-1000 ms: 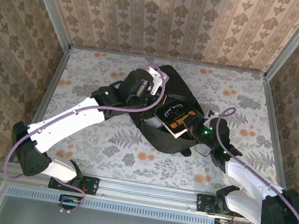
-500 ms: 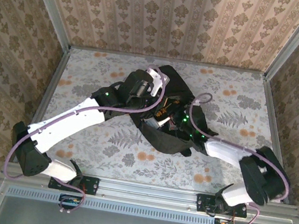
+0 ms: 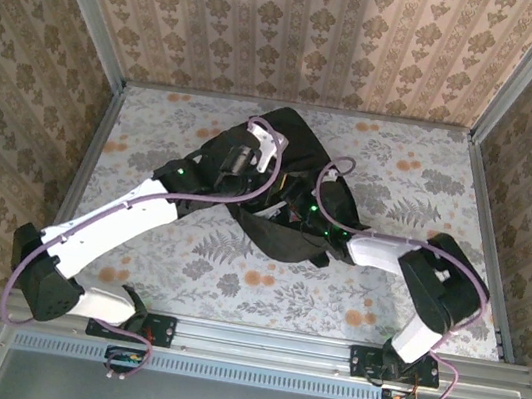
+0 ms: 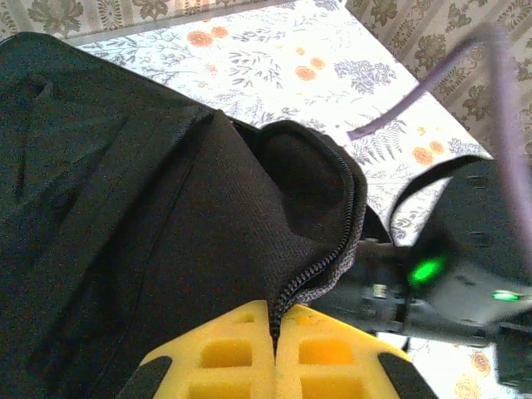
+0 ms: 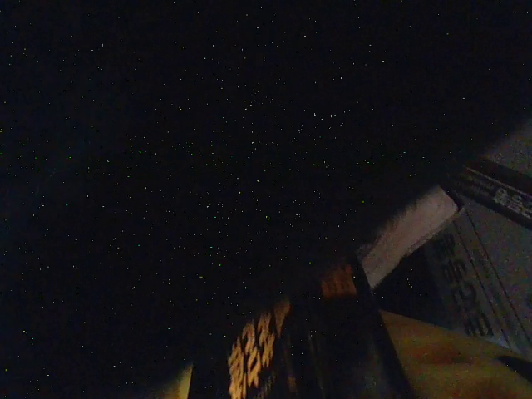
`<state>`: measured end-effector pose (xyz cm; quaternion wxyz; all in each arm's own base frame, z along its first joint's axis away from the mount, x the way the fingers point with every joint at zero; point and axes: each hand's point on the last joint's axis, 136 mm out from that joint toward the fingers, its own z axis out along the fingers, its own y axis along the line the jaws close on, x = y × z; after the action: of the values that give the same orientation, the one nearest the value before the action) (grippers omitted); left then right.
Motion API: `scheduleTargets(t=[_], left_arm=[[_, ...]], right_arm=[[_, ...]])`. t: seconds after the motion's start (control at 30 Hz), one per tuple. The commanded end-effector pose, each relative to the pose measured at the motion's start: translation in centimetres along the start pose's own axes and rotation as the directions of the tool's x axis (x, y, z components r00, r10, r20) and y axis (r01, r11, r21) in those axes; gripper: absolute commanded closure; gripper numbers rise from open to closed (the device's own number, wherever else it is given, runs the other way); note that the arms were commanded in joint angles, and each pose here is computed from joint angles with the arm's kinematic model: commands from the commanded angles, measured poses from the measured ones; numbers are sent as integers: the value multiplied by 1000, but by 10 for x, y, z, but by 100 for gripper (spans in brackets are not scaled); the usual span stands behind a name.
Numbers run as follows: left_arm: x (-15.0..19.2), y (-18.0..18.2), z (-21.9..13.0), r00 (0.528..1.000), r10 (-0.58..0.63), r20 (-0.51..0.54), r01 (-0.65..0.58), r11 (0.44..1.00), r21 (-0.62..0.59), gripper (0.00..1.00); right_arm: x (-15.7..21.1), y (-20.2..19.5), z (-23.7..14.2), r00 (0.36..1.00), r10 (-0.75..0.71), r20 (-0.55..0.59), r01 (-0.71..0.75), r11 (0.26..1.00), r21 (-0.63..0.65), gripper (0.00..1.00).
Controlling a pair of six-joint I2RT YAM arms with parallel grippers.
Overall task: Pack the student bag
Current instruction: Place the book in the student bag, then close the student bag at the center of the table.
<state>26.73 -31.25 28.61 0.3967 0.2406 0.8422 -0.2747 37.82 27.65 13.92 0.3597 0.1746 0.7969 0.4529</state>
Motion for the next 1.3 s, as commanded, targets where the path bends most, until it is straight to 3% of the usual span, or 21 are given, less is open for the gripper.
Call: scheduleTargets(t=[0.0,0.13,0.37,0.57,0.83,0.9,1.03,1.17,1.27], left_arm=[[-14,-3,-14,997,-37,72,35,999,31,100],[-3,0,-13,997,-63,53,61,998,35,100],[21,0,11,993,-117,-21,118,991,59,100],[56,6,45,977,-164,-133,170,985,39,100],[97,-8,98,934,-183,-306,214,974,70,95],[104,-9,107,925,-185,-331,222,972,78,90],[105,-14,107,914,-187,-361,242,964,113,62],[69,-9,69,944,-205,-260,248,958,144,35],[40,2,32,955,-241,-175,271,947,173,27]], right_arm=[[4,32,-31,988,-154,-16,151,982,-115,45],[9,28,-72,972,-236,3,234,964,-127,43],[11,5,-126,923,-385,20,386,922,-32,50],[-1,8,-174,875,-473,101,475,880,8,59],[-2,28,-203,852,-521,47,521,853,4,66],[1,33,-204,847,-532,21,532,846,-15,67],[5,42,-200,831,-555,-42,554,832,-33,68],[3,52,-190,810,-576,-113,578,816,-18,69],[2,58,-179,797,-586,-149,590,807,-19,70]])
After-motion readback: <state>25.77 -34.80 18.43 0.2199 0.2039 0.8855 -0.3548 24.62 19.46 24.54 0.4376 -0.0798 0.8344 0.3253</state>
